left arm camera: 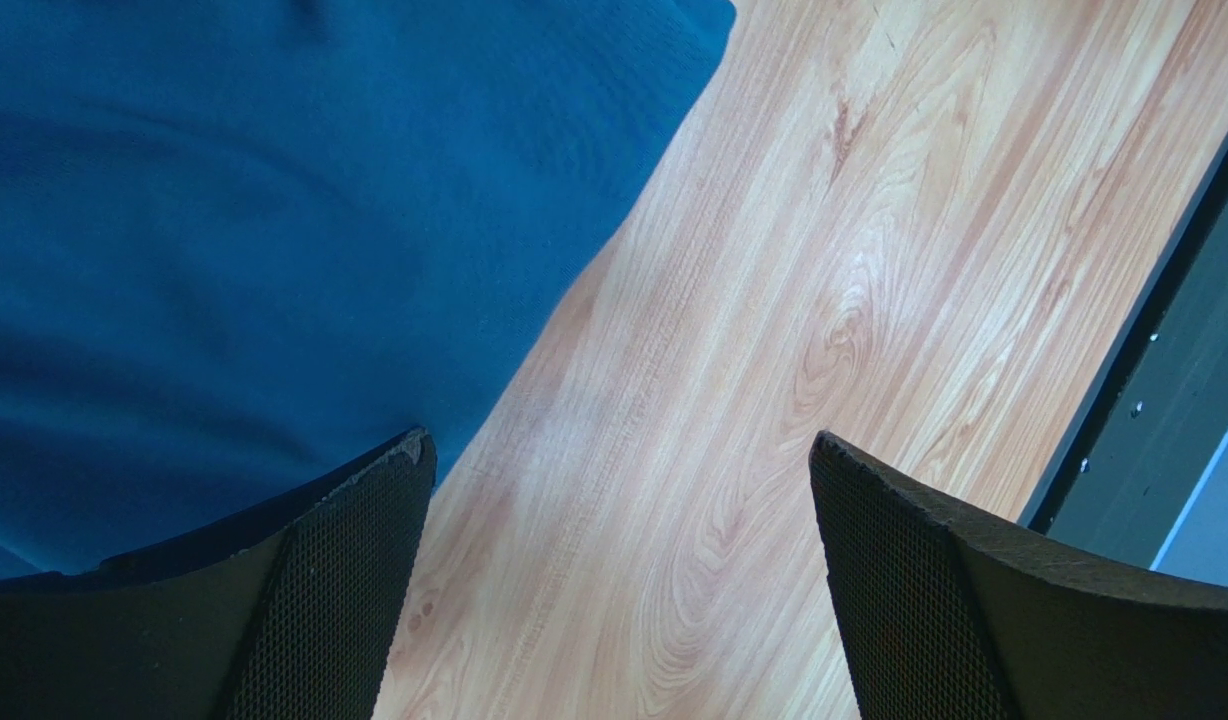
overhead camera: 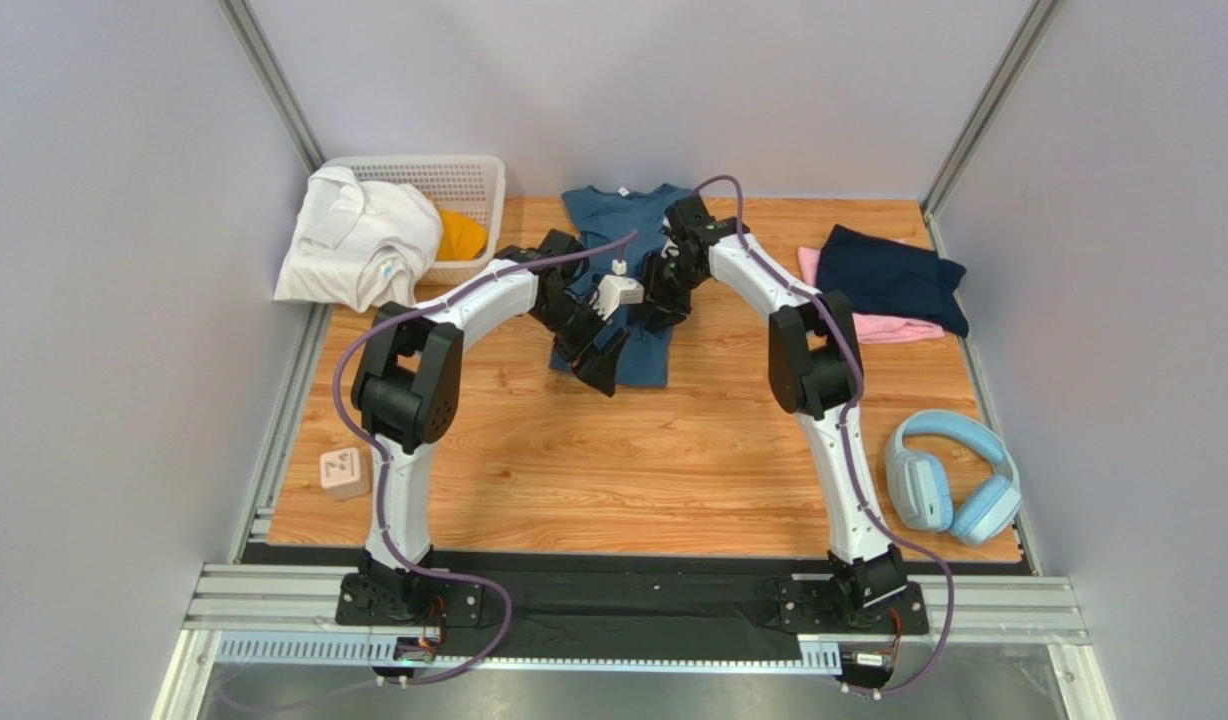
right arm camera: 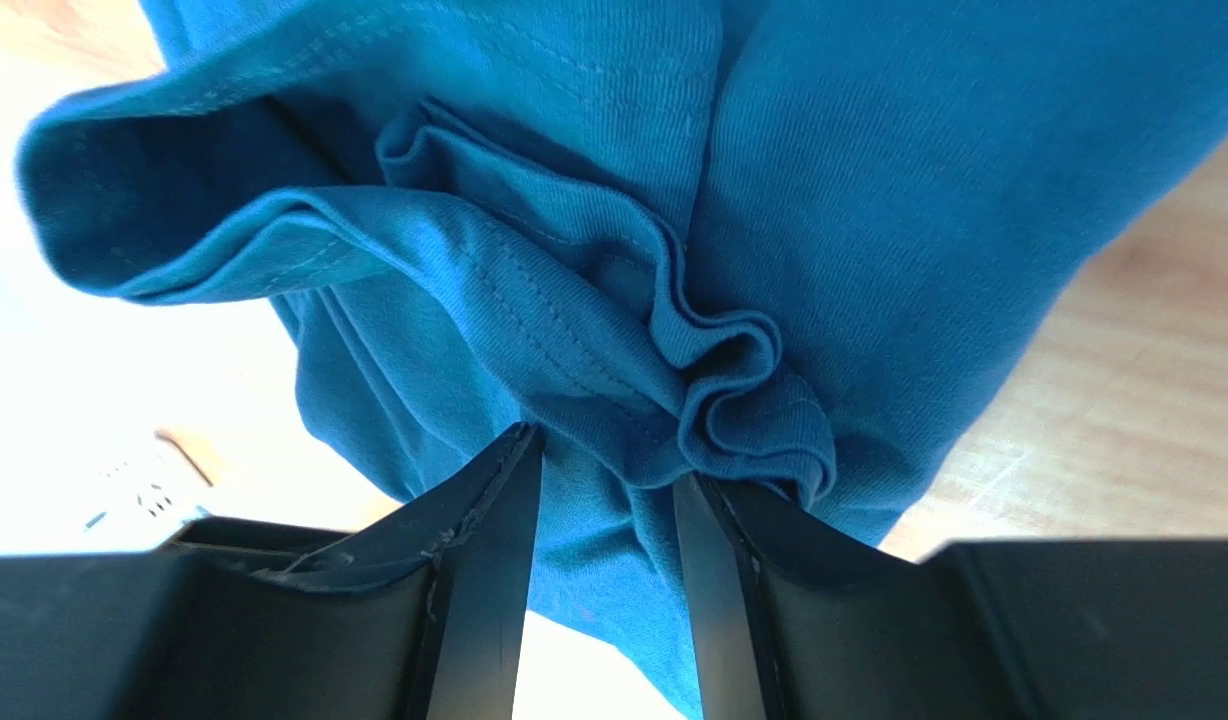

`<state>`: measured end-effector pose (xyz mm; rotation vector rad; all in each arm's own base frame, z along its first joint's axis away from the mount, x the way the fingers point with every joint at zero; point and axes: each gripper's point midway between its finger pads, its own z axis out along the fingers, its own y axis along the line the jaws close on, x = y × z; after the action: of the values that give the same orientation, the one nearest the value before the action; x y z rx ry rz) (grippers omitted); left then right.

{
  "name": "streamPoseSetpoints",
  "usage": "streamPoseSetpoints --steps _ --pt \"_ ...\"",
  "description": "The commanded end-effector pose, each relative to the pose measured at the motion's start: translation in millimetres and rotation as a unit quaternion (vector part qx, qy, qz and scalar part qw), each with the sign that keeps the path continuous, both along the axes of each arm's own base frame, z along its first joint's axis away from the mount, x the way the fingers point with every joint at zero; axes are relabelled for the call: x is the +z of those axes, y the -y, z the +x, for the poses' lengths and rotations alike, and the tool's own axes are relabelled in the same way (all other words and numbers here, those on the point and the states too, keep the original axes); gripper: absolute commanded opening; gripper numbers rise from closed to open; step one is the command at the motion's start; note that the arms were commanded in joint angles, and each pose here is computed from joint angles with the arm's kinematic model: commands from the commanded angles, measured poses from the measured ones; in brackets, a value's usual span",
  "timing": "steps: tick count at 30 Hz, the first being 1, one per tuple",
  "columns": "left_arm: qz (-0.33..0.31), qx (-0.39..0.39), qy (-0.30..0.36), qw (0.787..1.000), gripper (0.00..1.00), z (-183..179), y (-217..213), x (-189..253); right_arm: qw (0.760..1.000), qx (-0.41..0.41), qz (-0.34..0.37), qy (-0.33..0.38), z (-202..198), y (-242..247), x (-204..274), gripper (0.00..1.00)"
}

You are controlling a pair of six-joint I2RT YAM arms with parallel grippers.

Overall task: Fold and stack the t-shirts
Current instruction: Fold the folded rectangular tshirt in 1/3 of the way

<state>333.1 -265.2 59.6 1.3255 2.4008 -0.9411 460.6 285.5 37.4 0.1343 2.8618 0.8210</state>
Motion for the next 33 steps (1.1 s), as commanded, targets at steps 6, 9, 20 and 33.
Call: streamPoseSetpoints --steps 6,9,20,33 --pt "-0.008 -0.018 0.017 1.0 1.0 -7.3 -2.4 11.0 0.994 -0.045 -0.019 0.099 61.0 22.3 27.5 0.43" --pt "0.0 -0.021 0.013 1.0 1.0 -11.8 -6.4 7.2 0.991 -0.059 -0.016 0.121 76.9 30.0 37.8 0.43" --pt "0.013 -0.039 0.006 0.999 1.0 -30.4 -19.3 10.1 0.982 -0.12 0.017 0.148 125.6 65.5 36.8 0.44" --pt "0.032 -0.053 -0.007 0.998 1.0 -65.8 -60.0 42.2 0.991 -0.079 -0.016 0.111 1.7 87.7 76.8 0.52"
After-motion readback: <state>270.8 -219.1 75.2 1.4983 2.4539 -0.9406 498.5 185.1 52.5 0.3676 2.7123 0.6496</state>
